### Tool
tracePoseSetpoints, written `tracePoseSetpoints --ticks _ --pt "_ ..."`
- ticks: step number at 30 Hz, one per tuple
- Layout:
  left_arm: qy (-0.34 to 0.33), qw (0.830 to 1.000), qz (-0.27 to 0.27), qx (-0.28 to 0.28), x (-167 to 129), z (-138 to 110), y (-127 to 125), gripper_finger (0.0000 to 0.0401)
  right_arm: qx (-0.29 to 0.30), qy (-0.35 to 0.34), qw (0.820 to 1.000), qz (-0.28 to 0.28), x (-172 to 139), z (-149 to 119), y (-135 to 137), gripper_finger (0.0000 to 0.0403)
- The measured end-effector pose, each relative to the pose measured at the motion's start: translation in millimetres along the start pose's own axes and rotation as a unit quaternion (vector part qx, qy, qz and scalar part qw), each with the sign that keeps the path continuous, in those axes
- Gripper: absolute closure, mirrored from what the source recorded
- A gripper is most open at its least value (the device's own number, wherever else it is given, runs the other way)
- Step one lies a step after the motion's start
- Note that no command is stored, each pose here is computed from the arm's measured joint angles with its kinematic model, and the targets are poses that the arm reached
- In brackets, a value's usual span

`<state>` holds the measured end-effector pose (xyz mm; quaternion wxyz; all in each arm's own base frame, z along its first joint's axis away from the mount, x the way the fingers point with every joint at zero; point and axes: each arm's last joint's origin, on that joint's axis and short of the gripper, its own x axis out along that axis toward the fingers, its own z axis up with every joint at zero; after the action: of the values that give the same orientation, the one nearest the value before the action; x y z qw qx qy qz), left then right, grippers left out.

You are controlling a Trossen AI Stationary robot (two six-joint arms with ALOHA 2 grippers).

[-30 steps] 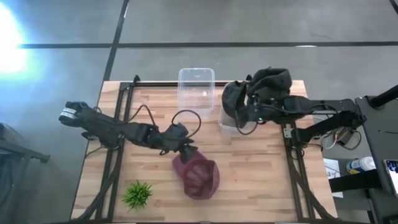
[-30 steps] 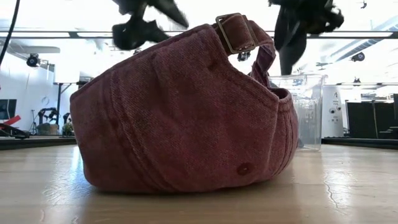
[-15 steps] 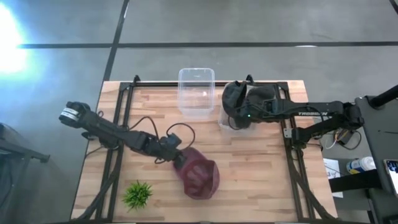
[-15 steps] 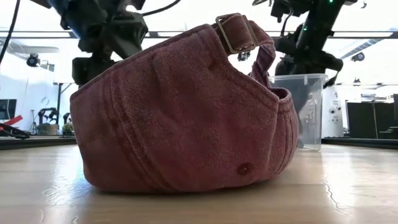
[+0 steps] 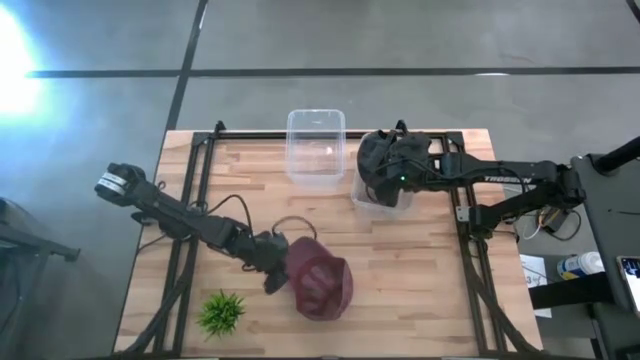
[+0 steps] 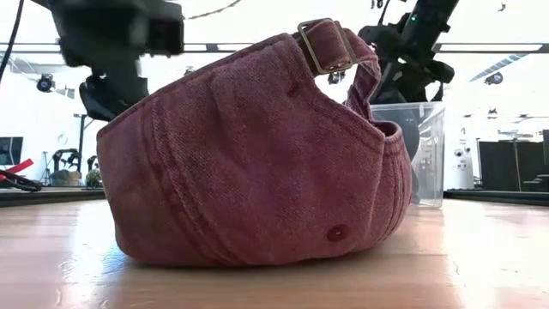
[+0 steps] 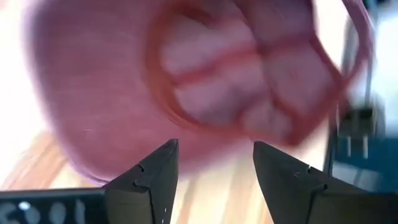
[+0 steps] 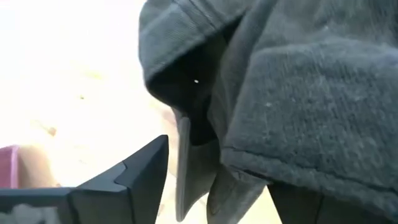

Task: Pick & Place hat
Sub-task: Put the black cap into the right transparent bin, then put the red cap into the left transparent bin

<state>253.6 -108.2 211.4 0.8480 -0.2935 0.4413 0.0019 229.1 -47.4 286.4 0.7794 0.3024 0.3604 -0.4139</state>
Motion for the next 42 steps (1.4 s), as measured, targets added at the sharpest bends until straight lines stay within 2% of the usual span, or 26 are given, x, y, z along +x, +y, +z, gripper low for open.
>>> tracePoseSetpoints --ticks 3,6,8,11,13,15,21,25,31,35,38,42 --pt "0.020 0.992 -0.020 0.126 -0.5 -13.7 -11.2 0.0201 -0.003 -0.002 1.000 0.003 -1.7 1.6 0.8 0.0152" --pt "0.026 0.970 -0.023 0.240 -1.3 -25.5 -18.6 0.0201 -0.005 -0.002 1.000 0.002 -1.7 1.5 0.8 0.0149" --pt "0.010 0.953 -0.001 0.304 -1.6 -30.7 -21.7 0.0201 -0.005 -0.001 1.000 0.002 -1.2 1.1 0.6 0.0149" --pt "-0.037 0.923 0.067 0.377 -2.5 -31.8 -22.5 0.0201 -0.006 0.001 1.000 -0.001 0.0 -0.1 -0.1 0.0151" --pt "-0.055 0.912 0.100 0.395 -2.9 -30.0 -21.1 0.0201 -0.007 0.002 1.000 -0.001 0.0 -0.3 -0.2 0.0152" --pt "-0.049 0.903 0.109 0.413 -2.9 -30.1 -19.3 0.0201 -0.007 0.003 1.000 -0.002 0.0 -0.3 -0.3 0.0151" --pt "0.019 0.863 0.086 0.498 12.3 -38.9 -16.0 0.0201 -0.007 0.003 1.000 -0.002 0.0 -0.3 -0.2 0.0150" --pt "0.032 0.840 0.134 0.524 30.0 -41.2 -9.5 0.0201 -0.004 0.007 1.000 0.001 0.1 -0.7 -0.2 0.0151" --pt "0.048 0.829 0.176 0.529 48.5 -45.1 -2.1 0.0201 0.022 0.082 0.993 0.084 -9.7 -2.6 7.5 0.0147" --pt "0.044 0.828 0.184 0.529 55.1 -44.2 -4.0 0.0202 0.000 0.081 0.990 0.113 -21.9 -2.2 12.1 0.0146" --pt "0.040 0.820 0.205 0.534 59.3 -43.9 -2.9 0.0206 -0.017 0.070 0.989 0.126 -28.5 1.7 14.6 0.0148" --pt "0.031 0.809 0.220 0.545 60.4 -41.2 -2.6 0.0231 -0.043 0.060 0.988 0.133 -31.6 5.2 16.4 0.0152"
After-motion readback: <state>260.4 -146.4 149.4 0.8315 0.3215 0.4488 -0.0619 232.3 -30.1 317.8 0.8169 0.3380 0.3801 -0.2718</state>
